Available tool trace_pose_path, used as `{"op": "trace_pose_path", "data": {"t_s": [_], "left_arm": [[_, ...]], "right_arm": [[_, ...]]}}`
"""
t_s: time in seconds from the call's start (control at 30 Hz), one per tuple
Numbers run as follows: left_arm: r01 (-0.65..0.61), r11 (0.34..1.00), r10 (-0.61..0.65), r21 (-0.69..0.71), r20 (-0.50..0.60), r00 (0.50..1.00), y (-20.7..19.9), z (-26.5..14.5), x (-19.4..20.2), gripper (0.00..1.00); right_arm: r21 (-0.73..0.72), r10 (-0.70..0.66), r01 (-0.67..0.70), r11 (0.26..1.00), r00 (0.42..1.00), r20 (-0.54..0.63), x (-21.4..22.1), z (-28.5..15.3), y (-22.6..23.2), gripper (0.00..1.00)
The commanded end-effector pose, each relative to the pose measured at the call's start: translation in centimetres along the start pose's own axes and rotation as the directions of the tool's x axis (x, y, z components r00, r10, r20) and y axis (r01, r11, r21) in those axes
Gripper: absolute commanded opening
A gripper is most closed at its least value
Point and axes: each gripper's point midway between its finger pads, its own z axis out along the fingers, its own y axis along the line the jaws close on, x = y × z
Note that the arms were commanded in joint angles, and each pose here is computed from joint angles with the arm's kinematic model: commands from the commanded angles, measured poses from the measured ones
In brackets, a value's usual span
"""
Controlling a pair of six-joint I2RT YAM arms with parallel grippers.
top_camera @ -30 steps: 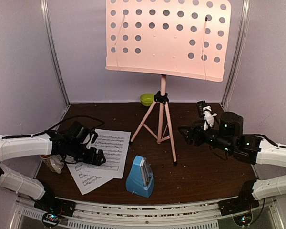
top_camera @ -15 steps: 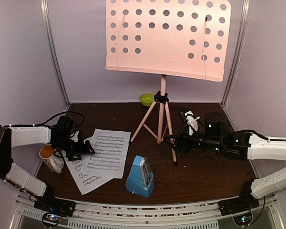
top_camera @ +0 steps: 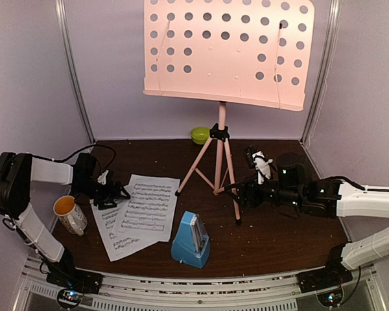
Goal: Set up the instrument practice props
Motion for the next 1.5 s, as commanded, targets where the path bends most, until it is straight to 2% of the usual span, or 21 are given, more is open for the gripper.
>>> {"op": "trace_pose_path", "data": {"t_s": [0.0, 0.33, 0.7, 0.87, 0.97, 1.13, 1.23, 1.47], "left_arm": [[-0.049, 0.993, 0.053, 0.105, -0.03, 0.998, -1.7, 1.5, 0.4, 0.82], [-0.096, 0.961, 0.096, 0.259, 0.01, 0.995, -7.0, 3.1, -1.1, 0.77], [-0.183, 0.897, 0.13, 0.404, 0.154, 0.979, -12.3, 0.9, -3.8, 0.67], [-0.146, 0.934, 0.119, 0.327, 0.102, 0.988, -10.7, 2.0, -3.5, 0.54], [-0.172, 0.951, 0.148, 0.256, 0.111, 0.983, -9.9, 1.6, -3.5, 0.46], [-0.248, 0.957, 0.228, 0.15, 0.141, 0.963, -9.4, 0.0, -3.9, 0.2], [-0.295, 0.949, 0.276, 0.109, 0.161, 0.947, -9.7, -1.1, -4.4, 0.09], [-0.405, 0.901, 0.358, 0.155, 0.26, 0.897, -13.0, -4.7, -5.1, 0.01]], "right_arm": [[0.019, 0.003, -0.003, 1.0, 1.0, 0.015, -0.5, 0.0, -0.2, 0.74], [0.014, 0.002, -0.002, 1.0, 1.0, 0.005, -0.5, 0.9, 0.0, 0.74], [0.013, -0.001, 0.001, 1.0, 1.0, 0.011, -0.9, 1.3, 0.2, 0.74], [0.021, -0.006, 0.006, 1.0, 1.0, 0.014, -1.2, 1.3, 0.1, 0.74], [0.029, -0.008, 0.008, 1.0, 1.0, 0.016, -1.3, 1.2, 0.0, 0.74], [0.029, -0.008, 0.007, 1.0, 1.0, 0.029, -1.9, 0.9, 0.1, 0.74], [0.022, -0.011, 0.01, 1.0, 0.999, 0.044, -2.5, 0.7, 0.3, 0.75], [0.012, -0.021, 0.02, 1.0, 0.996, 0.084, -4.1, -0.3, 0.7, 0.75]]}}
